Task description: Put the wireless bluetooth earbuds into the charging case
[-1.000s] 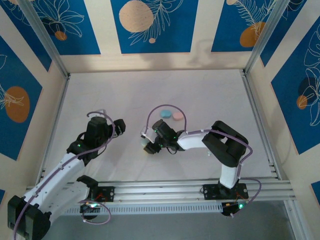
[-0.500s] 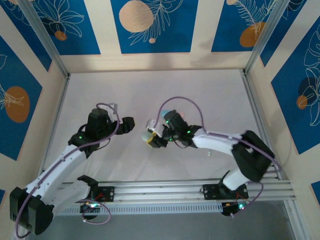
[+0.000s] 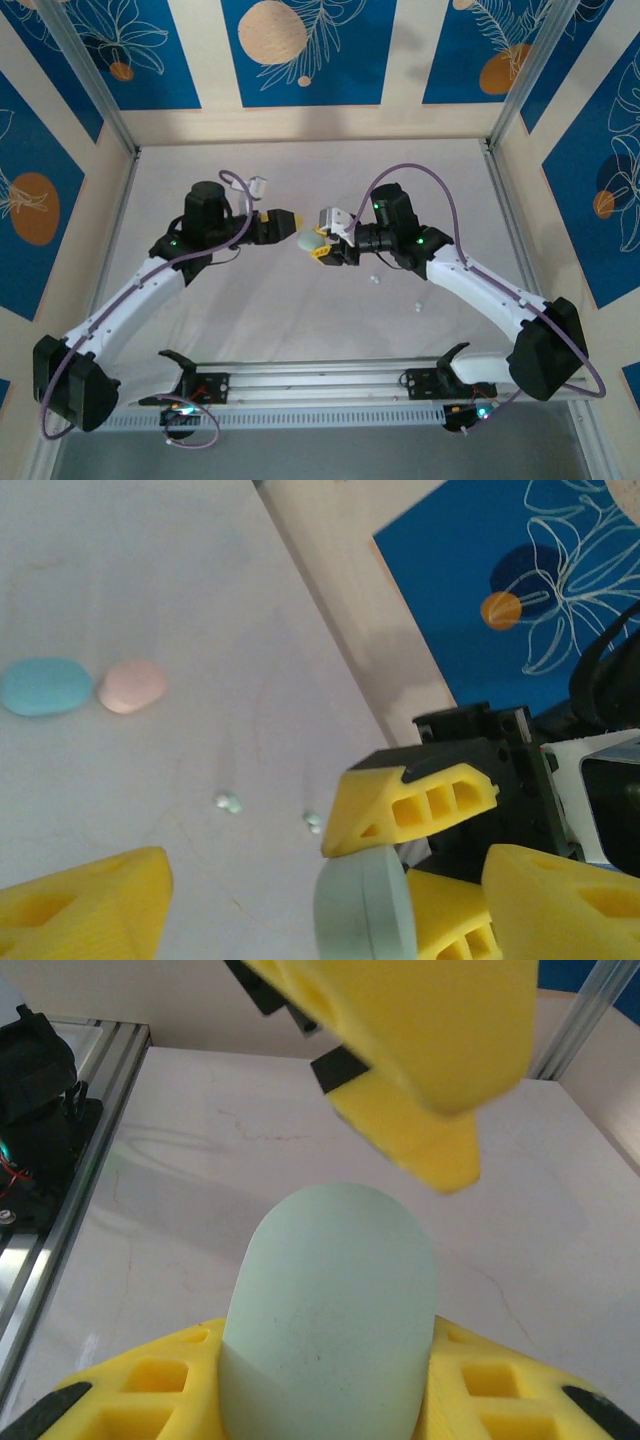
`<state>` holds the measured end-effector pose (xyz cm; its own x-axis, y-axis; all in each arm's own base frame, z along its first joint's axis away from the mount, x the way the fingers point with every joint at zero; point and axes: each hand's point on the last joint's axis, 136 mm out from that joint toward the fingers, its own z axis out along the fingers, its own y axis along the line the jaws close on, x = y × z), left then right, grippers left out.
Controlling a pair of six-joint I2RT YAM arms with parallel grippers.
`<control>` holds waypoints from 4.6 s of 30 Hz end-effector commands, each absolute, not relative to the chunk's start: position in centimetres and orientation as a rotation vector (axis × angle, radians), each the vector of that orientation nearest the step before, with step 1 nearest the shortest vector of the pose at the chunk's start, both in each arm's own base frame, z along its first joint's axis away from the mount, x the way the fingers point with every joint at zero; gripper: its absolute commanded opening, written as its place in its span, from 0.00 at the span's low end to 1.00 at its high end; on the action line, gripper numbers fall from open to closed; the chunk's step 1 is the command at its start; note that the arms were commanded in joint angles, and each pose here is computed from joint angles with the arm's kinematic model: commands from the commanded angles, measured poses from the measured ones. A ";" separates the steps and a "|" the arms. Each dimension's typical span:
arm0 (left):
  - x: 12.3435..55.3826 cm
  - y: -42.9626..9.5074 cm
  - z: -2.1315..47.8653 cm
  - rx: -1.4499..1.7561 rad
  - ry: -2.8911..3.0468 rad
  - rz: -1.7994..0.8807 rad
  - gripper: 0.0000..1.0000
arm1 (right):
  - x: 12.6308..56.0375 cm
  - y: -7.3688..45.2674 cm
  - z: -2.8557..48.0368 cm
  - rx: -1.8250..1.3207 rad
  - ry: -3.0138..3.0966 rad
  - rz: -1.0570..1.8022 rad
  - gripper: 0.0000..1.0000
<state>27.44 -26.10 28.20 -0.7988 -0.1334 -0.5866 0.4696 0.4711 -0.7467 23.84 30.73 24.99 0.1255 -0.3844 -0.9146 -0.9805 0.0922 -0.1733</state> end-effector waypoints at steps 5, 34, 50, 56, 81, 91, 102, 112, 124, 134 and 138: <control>25.5 -29.2 29.4 0.395 2.139 -1.453 0.70 | 25.1 30.6 27.7 -1.399 1.356 0.699 0.29; 27.1 -30.2 31.7 -0.054 2.003 -1.740 0.06 | 25.3 28.1 31.4 -1.310 1.151 0.718 0.58; 26.2 -30.4 33.4 0.002 1.960 -1.775 0.07 | 26.0 28.4 31.8 -1.292 1.184 0.794 0.49; 26.1 -30.5 33.5 0.011 1.963 -1.774 0.08 | 26.1 28.5 32.3 -1.276 1.175 0.802 0.50; 24.6 -29.7 34.1 0.511 1.765 -1.426 0.74 | 23.0 27.2 33.8 -1.361 1.219 1.171 0.29; 22.1 -28.6 33.6 1.011 1.371 -0.981 0.77 | 21.8 27.0 35.0 -1.407 1.206 1.285 0.28; 22.2 -29.9 35.1 1.026 1.259 -1.042 0.70 | 21.9 28.0 34.7 -1.411 1.217 1.271 0.28; 21.6 -30.4 34.4 1.025 1.304 -1.118 0.62 | 22.4 28.2 34.6 -1.390 1.209 1.235 0.28; 21.5 -30.7 35.2 1.004 1.293 -1.143 0.56 | 22.2 28.5 34.2 -1.396 1.207 1.227 0.28; 21.5 -30.5 35.6 0.979 1.267 -1.140 0.55 | 22.2 28.3 33.8 -1.400 1.201 1.215 0.28; 21.5 -30.6 35.6 0.983 1.270 -1.140 0.51 | 22.1 28.3 33.8 -1.403 1.196 1.220 0.28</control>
<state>22.31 -30.39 34.10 -0.0955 -0.0491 -0.9942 0.9703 0.2185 -0.1040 22.60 28.44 34.34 0.0530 -0.1009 -0.9935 -0.9920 -0.1192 -0.0408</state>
